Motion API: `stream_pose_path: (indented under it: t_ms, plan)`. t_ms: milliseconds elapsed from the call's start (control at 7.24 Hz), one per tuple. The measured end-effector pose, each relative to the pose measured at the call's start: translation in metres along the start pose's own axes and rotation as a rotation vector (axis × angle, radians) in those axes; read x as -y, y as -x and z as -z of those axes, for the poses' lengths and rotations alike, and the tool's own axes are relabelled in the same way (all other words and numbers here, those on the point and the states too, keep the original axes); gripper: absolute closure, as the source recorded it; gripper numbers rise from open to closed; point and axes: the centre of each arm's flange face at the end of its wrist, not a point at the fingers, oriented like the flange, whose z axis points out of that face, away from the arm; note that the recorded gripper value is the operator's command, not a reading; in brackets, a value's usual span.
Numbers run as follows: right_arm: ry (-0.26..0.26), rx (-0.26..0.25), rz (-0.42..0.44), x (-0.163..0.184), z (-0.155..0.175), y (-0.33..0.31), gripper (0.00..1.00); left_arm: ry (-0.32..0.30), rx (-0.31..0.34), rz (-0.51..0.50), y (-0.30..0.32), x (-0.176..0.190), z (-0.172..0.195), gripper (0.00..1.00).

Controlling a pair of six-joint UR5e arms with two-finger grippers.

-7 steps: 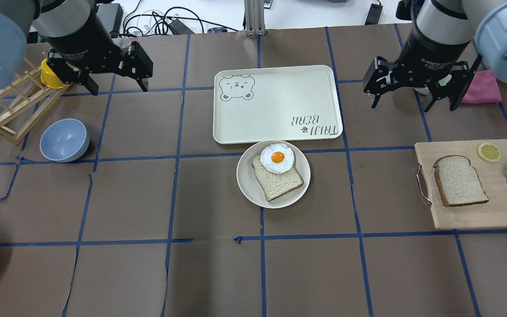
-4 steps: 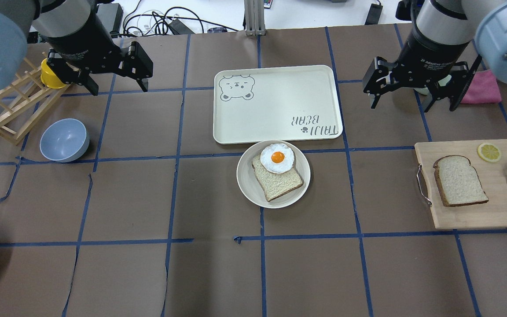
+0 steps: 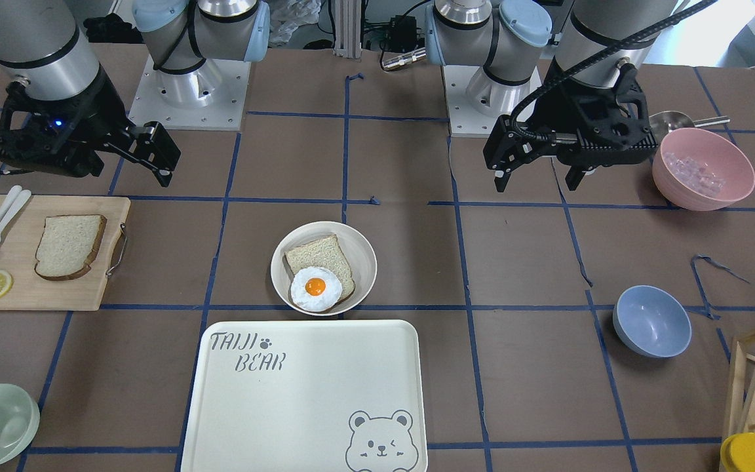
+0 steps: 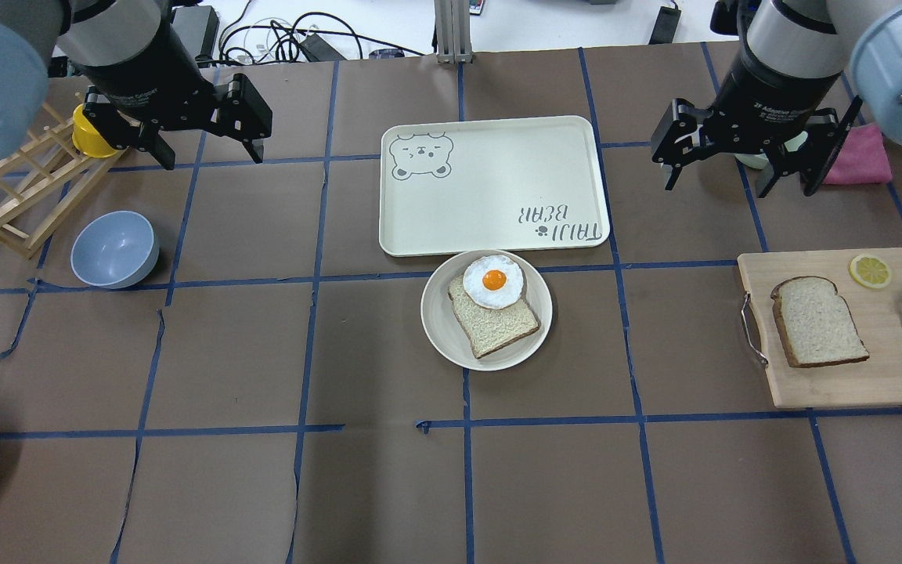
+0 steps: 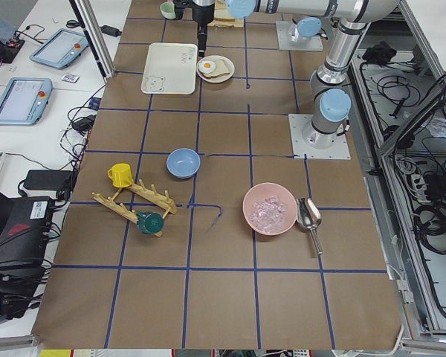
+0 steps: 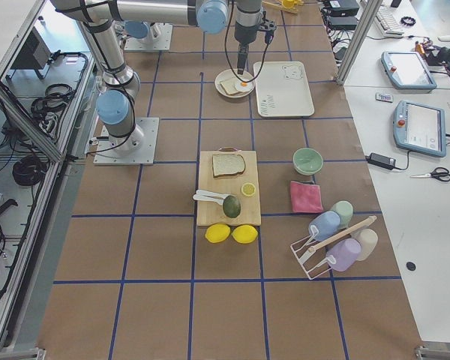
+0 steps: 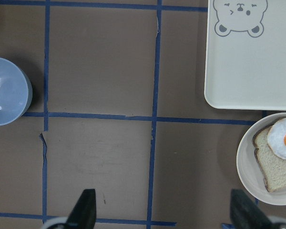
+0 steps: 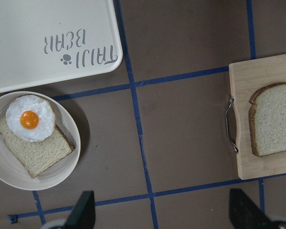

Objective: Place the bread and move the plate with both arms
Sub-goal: 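Move the right gripper over the bread slice on the wooden board and lower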

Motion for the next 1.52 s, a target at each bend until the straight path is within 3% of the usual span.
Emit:
stream_pose_path:
  t_ms: [276,414,1105,1519]
  plan:
    - [0.048,0.015,-0.113,0.033,-0.027,-0.056,0.04,0.000,0.000,0.000,0.000,0.000,0.000,0.00]
    - [0.058,0.014,-0.143,0.045,-0.043,-0.079,0.16,0.000,0.000,0.000,0.000,0.000,0.000,0.00]
    - [0.067,0.009,-0.243,0.066,-0.155,-0.160,0.20,0.000,0.000,0.000,0.000,0.000,0.000,0.00]
    - [0.115,-0.031,-0.262,0.081,-0.206,-0.179,0.20,0.000,0.000,0.000,0.000,0.000,0.000,0.00]
